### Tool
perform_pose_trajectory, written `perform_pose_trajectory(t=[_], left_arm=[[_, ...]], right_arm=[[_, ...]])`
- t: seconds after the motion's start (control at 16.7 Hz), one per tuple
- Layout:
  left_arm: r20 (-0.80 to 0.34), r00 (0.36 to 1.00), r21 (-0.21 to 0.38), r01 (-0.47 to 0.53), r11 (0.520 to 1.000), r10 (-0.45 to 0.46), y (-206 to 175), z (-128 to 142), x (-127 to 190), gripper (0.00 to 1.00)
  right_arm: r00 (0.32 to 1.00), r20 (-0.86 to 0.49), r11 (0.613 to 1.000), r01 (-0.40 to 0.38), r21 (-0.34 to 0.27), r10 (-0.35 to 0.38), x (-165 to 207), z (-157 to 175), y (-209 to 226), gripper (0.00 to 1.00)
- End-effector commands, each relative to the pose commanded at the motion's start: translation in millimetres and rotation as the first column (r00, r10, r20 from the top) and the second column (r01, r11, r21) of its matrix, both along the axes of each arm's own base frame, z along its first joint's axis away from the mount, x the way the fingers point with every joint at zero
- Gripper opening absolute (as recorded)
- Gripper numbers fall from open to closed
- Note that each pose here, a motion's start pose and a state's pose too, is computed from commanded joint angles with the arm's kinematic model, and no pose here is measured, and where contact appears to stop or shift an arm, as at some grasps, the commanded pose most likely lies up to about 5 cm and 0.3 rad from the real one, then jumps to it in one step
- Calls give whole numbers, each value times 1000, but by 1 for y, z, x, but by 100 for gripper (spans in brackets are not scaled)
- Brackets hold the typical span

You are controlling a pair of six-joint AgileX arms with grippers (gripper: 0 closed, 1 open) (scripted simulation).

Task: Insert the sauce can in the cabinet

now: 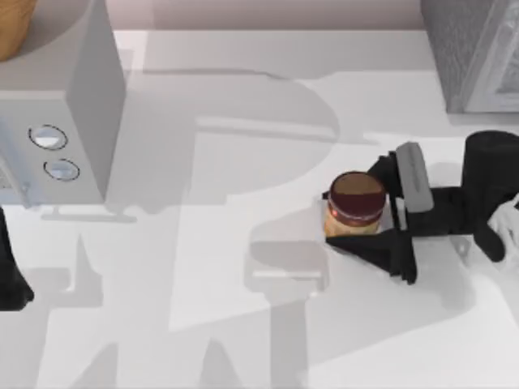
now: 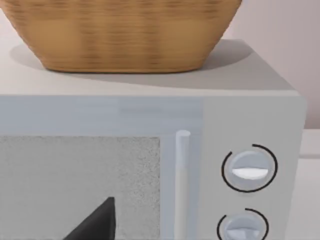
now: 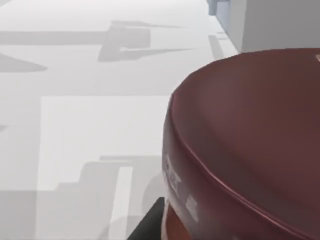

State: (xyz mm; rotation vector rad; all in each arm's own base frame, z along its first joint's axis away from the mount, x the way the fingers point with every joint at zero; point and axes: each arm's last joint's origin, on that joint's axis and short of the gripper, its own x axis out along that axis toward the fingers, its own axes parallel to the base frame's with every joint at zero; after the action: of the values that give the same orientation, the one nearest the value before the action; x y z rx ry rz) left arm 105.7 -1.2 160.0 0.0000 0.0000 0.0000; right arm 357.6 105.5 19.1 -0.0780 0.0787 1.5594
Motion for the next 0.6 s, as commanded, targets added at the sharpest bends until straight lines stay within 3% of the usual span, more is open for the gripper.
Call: perform_pose_trajectory(t=[0.18,0.6], left_arm=[[0,1000,0,0,1000,0,0,0,0,100],[0,1000,0,0,1000,0,0,0,0,100]], right_arm=[[1000,0,1000,0,0,0,0,0,0,2],[1000,0,1000,0,0,0,0,0,0,0]])
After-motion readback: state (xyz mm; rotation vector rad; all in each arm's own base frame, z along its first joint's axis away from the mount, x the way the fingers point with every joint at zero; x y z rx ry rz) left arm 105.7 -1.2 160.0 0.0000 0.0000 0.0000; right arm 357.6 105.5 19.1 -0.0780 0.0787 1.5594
